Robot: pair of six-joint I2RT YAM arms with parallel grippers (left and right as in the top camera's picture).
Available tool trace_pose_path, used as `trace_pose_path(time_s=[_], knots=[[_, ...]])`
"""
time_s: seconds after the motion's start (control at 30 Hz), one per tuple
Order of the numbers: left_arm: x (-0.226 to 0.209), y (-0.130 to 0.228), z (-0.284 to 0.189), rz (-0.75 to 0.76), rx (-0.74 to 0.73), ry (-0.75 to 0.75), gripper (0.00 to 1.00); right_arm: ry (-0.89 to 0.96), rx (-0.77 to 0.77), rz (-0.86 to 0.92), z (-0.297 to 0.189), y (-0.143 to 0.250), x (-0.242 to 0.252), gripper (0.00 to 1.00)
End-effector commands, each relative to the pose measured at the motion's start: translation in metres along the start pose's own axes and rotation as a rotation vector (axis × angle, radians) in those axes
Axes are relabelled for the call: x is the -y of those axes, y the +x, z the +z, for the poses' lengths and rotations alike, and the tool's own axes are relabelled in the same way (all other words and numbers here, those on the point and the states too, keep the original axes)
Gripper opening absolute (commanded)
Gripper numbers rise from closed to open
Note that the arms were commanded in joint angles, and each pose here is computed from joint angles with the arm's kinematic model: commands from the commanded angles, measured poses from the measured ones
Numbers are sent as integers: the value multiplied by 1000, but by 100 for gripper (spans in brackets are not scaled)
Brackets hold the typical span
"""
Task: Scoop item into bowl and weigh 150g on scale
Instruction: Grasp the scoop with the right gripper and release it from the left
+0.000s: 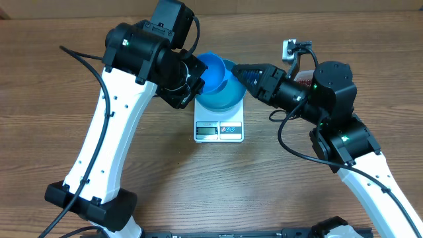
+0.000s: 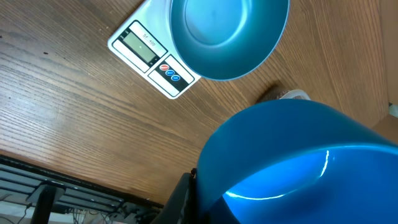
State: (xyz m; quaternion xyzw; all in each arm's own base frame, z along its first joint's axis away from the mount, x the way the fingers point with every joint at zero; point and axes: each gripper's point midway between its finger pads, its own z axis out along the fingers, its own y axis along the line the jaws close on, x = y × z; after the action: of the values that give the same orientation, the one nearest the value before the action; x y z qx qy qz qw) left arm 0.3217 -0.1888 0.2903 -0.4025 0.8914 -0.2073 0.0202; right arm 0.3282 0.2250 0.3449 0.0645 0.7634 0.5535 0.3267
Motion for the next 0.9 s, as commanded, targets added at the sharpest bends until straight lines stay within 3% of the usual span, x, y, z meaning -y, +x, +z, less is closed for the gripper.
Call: trace_pose_path(time_s=[0.0,0.23,0.53,0.57,0.6,0.63,0.67,0.87], knots=[[-1,0,4,-14,10,-16,4,-16,20,-25,-1,-6,-10,31],[-1,0,4,-15,10,-16,5,-11,15,-21,-1,-5,-9,7],[-1,0,4,-15,10,-16,9,-11,15,-21,-1,-4,-9,4],[-1,0,4,-15,11,-17,15,-11,16,-21,-1,-5,-9,4],[-1,-1,4,-15,13,-18,34,-11,16,-21,-1,-5,-9,4],[-2,-3,4,-15,28,-22,86,-8,14,-19,-1,-4,-8,4],[-2,-5,4,-15,39,-24,100,-7,14,-18,-1,-4,-8,4],[-1,-6,2,-21,28,-15,99,31,19,0,-1,-4,1,4]])
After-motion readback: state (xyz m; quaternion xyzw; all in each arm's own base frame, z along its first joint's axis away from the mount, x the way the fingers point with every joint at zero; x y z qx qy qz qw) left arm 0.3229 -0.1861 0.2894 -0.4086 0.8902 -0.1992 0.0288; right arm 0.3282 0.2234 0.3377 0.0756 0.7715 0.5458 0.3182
